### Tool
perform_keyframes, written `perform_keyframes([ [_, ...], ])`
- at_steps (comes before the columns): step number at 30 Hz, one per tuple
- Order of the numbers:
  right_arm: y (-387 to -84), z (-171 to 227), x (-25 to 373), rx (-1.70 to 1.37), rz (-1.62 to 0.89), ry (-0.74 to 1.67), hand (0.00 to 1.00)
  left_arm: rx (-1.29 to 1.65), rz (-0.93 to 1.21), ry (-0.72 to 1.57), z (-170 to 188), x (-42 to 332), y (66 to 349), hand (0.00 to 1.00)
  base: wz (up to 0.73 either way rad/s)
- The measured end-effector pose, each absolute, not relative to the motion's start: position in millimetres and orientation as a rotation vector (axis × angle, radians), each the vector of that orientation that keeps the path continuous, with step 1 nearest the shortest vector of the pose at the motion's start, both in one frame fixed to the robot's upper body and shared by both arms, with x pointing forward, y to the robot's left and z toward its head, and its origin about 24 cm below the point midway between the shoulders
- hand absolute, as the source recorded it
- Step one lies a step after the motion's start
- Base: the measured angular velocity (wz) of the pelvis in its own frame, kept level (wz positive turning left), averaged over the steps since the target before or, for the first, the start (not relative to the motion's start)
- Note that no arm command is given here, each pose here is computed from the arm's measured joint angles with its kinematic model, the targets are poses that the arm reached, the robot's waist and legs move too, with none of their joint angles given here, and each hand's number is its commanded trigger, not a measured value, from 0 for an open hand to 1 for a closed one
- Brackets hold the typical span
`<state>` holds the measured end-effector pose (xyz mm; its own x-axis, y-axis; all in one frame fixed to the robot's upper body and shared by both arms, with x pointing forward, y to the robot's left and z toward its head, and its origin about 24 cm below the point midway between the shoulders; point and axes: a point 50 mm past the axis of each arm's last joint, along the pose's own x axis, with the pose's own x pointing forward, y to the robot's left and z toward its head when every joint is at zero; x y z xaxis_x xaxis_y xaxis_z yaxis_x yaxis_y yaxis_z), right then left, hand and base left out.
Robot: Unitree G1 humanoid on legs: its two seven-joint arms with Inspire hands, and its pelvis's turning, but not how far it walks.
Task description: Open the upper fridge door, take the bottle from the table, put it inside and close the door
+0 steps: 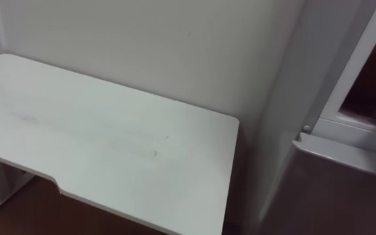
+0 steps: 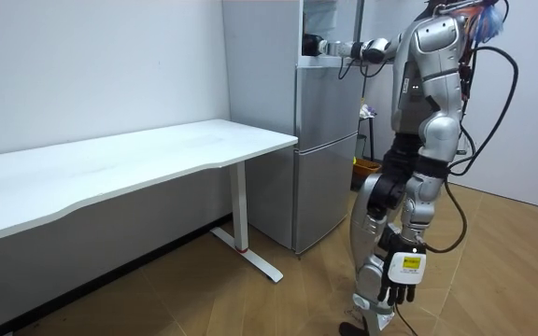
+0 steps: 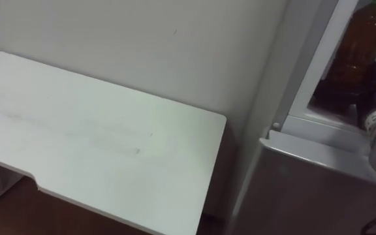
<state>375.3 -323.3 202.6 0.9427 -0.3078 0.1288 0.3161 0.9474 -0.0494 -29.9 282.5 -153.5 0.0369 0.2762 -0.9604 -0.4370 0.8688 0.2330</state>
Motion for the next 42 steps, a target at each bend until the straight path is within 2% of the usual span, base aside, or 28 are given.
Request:
perform_keyframes([
  [21, -324.6, 193.0, 372.8, -0.009, -0.277, -0.089, 0.0, -0.126, 0.541, 1.398, -152.6, -23.3, 284.7, 0.0, 0.0],
  [42, -309.0, 189.0, 361.6, -0.068, -0.123, -0.158, 0.0, -0.141, 0.549, 1.345, -152.9, -11.3, 284.9, 0.0, -0.02],
])
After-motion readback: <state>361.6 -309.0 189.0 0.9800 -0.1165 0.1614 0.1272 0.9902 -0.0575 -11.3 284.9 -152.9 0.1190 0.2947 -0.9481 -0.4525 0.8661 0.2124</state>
